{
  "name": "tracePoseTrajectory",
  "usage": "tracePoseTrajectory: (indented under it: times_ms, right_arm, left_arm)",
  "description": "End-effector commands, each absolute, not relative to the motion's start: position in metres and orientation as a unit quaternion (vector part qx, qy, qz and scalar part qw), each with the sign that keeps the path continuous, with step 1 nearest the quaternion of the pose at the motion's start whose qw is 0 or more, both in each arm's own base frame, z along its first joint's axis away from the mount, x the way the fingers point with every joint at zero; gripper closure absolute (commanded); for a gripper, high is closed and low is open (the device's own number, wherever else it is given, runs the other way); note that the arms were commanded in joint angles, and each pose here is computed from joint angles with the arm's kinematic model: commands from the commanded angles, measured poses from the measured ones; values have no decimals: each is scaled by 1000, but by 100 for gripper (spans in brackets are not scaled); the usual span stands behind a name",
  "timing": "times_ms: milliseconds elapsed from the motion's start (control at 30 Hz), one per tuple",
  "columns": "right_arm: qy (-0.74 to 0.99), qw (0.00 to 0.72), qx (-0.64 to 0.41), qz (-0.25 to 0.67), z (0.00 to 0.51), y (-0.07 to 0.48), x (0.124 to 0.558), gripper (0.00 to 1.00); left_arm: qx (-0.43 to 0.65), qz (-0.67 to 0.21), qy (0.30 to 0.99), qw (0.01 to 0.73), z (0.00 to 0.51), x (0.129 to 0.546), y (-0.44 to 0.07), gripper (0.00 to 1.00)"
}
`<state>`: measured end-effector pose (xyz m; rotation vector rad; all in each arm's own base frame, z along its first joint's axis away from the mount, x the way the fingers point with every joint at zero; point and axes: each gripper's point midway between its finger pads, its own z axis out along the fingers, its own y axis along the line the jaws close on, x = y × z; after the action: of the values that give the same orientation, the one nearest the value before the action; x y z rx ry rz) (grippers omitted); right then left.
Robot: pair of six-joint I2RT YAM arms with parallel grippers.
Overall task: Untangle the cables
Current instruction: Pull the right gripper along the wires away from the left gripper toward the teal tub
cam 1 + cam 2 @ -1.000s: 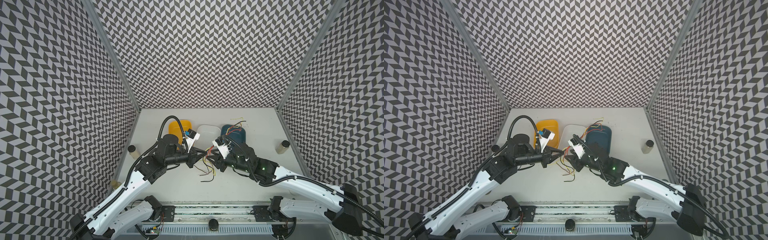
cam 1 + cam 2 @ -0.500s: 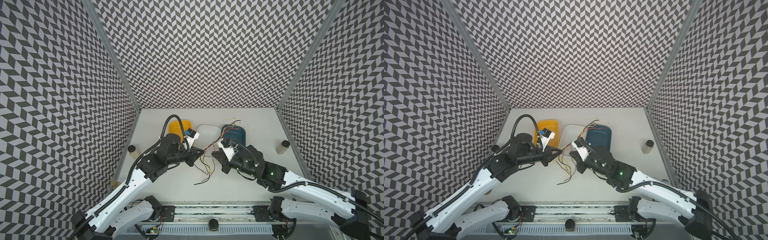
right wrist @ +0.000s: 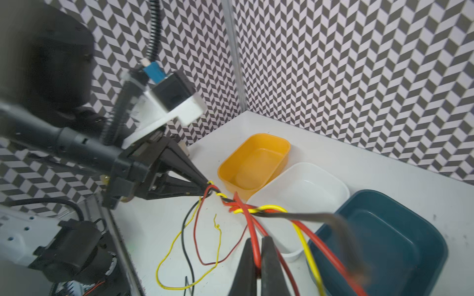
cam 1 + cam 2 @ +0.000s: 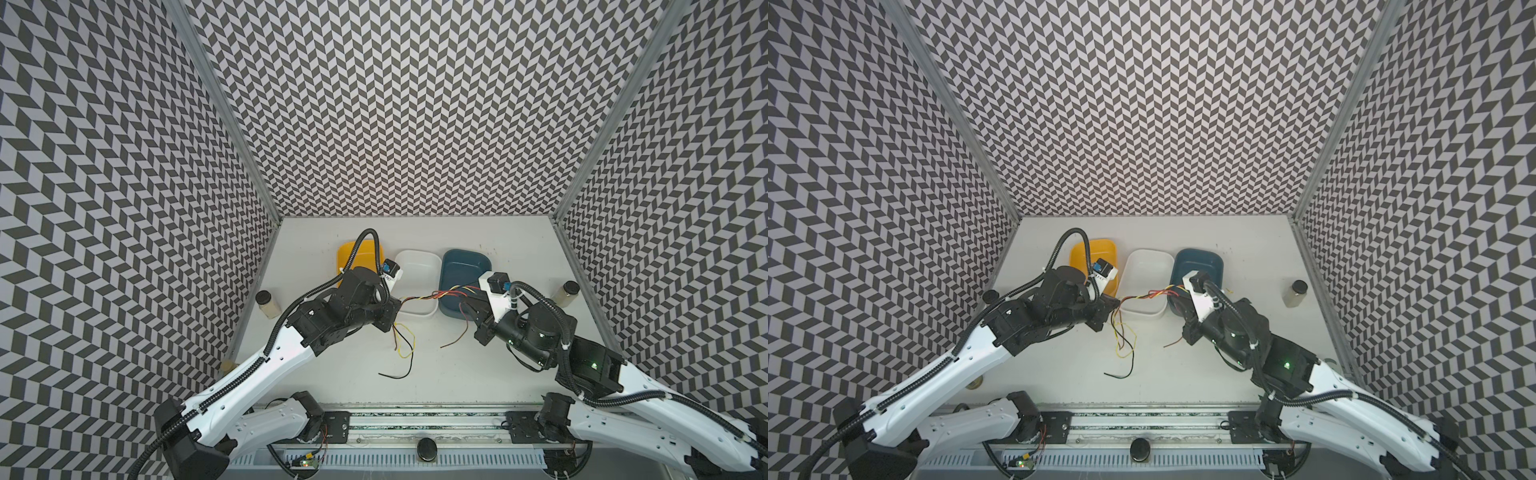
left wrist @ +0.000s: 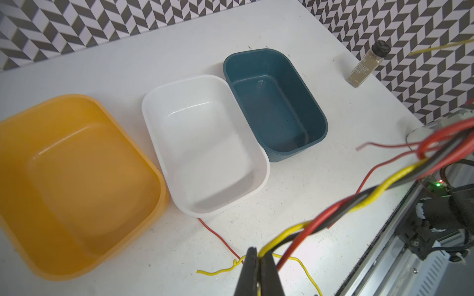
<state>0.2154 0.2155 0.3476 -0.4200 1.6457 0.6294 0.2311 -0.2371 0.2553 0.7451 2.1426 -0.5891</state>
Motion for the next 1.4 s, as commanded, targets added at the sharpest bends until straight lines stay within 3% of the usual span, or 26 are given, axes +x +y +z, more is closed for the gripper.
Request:
tracePoseTrajectory:
  times_ms: [0,300,500,900,1367]
  right_arm:
    - [682,679,-100,253,397,172,222,100]
    - [680,697,-52,223,414,131,227,100]
    - [681,711,-40,173,425,109,228,100]
    - [691,718,12,84,433,69,232,100]
    - [685,724,25,72,461,47,216,100]
  left_arm:
    - [295,-133,866,380,242,232,-212,100]
    - [345,-125,845,388,243,206,-216,100]
    - [320,-66,855,402,241,220,-200,100]
    - [321,-63,847,419,246,215,-196,100]
    - [255,-18,854,453,257,231,-168,100]
